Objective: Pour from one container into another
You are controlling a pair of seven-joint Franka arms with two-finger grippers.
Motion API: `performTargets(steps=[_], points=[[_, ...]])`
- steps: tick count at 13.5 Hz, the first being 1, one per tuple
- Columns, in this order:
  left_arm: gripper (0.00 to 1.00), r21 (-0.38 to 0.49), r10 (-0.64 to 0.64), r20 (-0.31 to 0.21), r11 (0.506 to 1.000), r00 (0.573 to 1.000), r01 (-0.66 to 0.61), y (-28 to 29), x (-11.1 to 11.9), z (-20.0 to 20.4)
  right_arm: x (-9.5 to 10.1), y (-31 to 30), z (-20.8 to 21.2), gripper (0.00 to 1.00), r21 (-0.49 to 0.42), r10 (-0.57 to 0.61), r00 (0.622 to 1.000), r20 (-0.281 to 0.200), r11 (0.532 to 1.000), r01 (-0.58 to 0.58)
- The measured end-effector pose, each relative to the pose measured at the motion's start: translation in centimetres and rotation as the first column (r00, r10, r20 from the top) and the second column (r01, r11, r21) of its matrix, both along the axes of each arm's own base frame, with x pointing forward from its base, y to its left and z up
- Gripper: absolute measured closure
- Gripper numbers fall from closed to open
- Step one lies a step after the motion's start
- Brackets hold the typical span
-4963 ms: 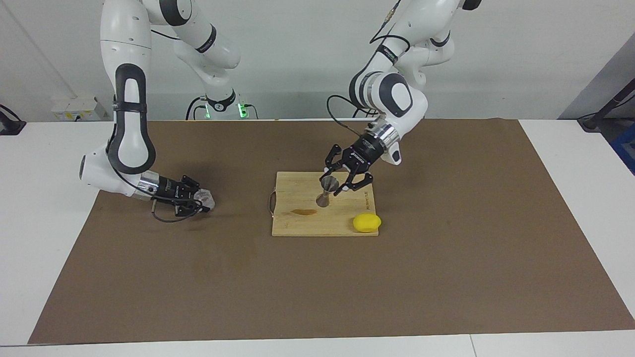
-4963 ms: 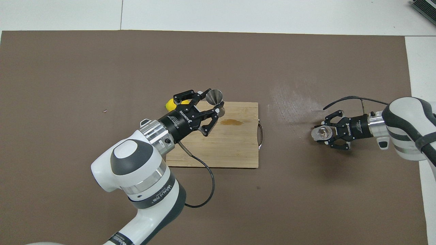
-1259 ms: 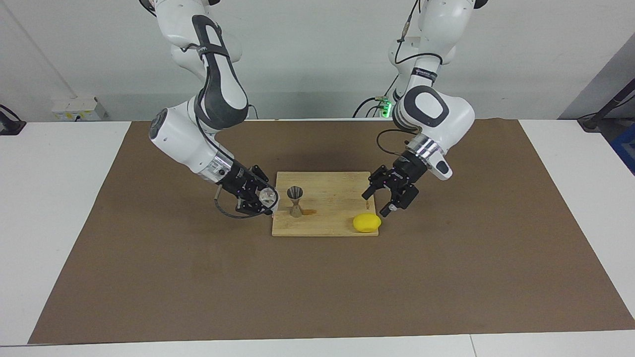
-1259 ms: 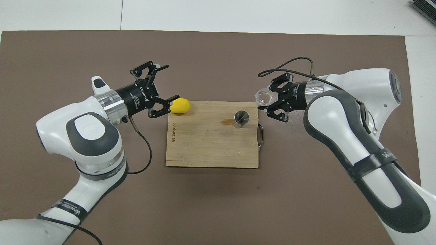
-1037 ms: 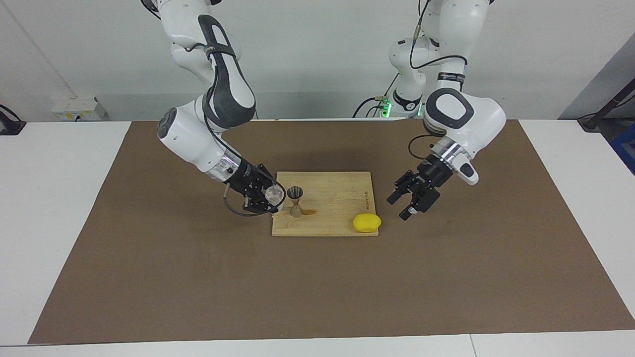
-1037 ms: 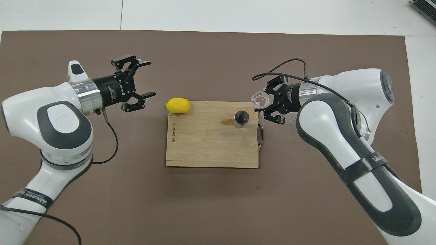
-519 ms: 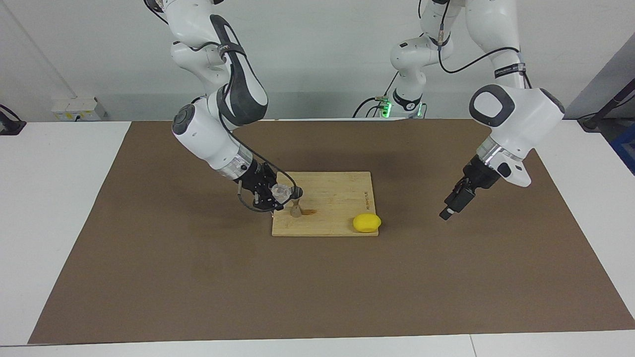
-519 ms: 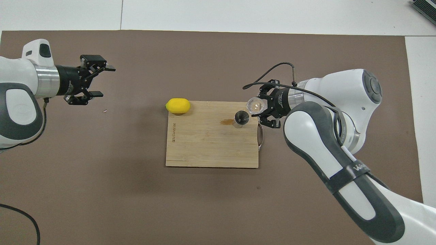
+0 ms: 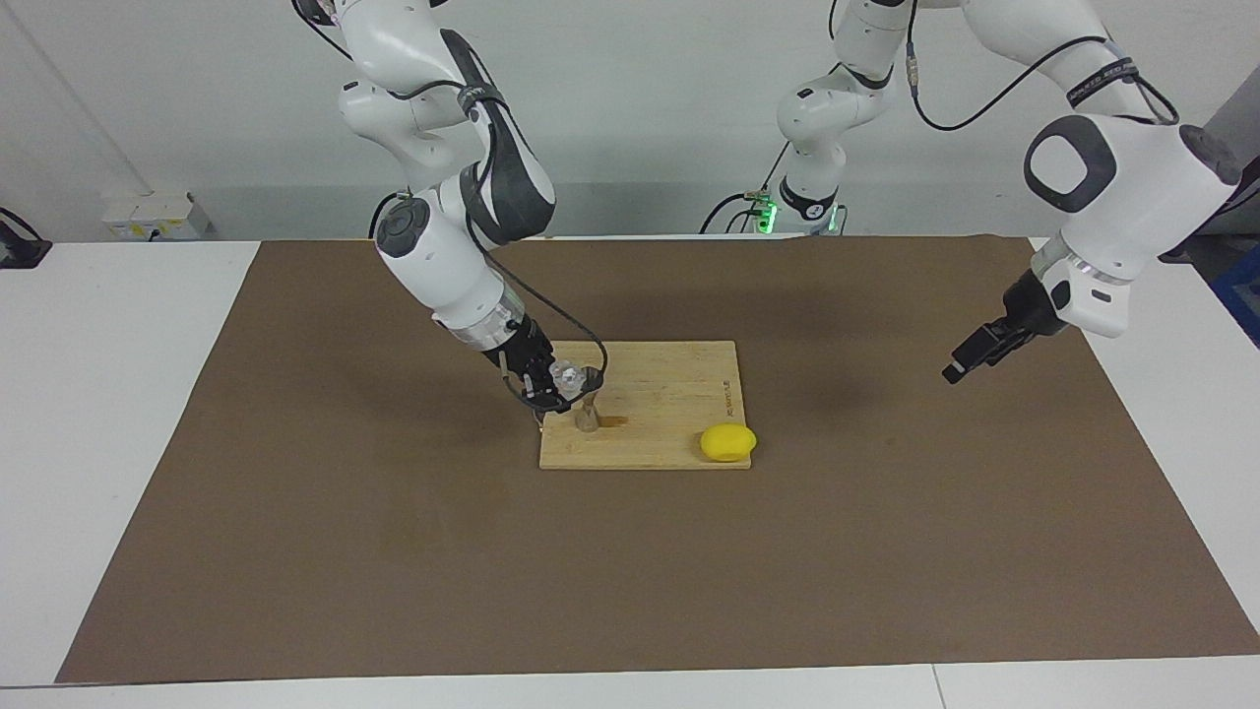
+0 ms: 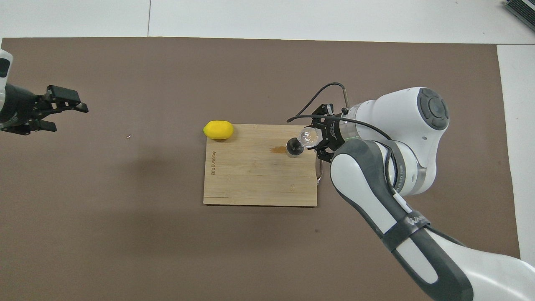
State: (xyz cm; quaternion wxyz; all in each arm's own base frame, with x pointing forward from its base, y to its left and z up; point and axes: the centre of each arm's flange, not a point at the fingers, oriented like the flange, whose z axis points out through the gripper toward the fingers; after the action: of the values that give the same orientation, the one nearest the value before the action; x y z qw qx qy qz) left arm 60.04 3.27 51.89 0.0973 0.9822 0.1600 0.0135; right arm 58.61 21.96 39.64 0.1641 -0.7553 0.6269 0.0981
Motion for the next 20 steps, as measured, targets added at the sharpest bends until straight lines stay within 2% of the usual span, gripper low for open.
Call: performTargets(steps=[3,5,7,10,15,20], points=[[0.0,0.149,-0.103,-0.013,0.983,0.995,0.104,-1.1,-3.0,4.8,-0.6,1.5,0.0,0.49,-0.103,0.091,0.995,0.032,0.991,-0.087],[0.0,0.21,-0.2,-0.066,0.955,0.978,0.21,-2.2,-4.8,7.3,-0.8,1.9,0.0,0.49,-0.135,0.12,0.992,0.041,0.984,-0.113],[0.0,0.235,-0.285,-0.111,0.923,0.952,0.304,-2.3,-5.9,10.1,-0.7,1.8,0.1,0.49,-0.16,0.137,0.989,0.048,0.979,-0.128],[0.0,0.237,-0.331,-0.102,0.908,0.938,0.346,-3.0,-6.4,12.6,-0.5,1.7,0.5,0.49,-0.188,0.158,0.986,0.059,0.971,-0.144],[0.0,0.226,-0.348,-0.101,0.904,0.932,0.362,-3.8,-6.2,12.3,0.0,1.0,1.0,0.49,-0.187,0.145,0.988,0.058,0.974,-0.132],[0.0,0.148,-0.33,-0.055,0.931,0.942,0.334,-3.2,-6.2,12.4,-0.1,1.0,1.0,0.49,-0.12,0.099,0.994,0.036,0.988,-0.094]])
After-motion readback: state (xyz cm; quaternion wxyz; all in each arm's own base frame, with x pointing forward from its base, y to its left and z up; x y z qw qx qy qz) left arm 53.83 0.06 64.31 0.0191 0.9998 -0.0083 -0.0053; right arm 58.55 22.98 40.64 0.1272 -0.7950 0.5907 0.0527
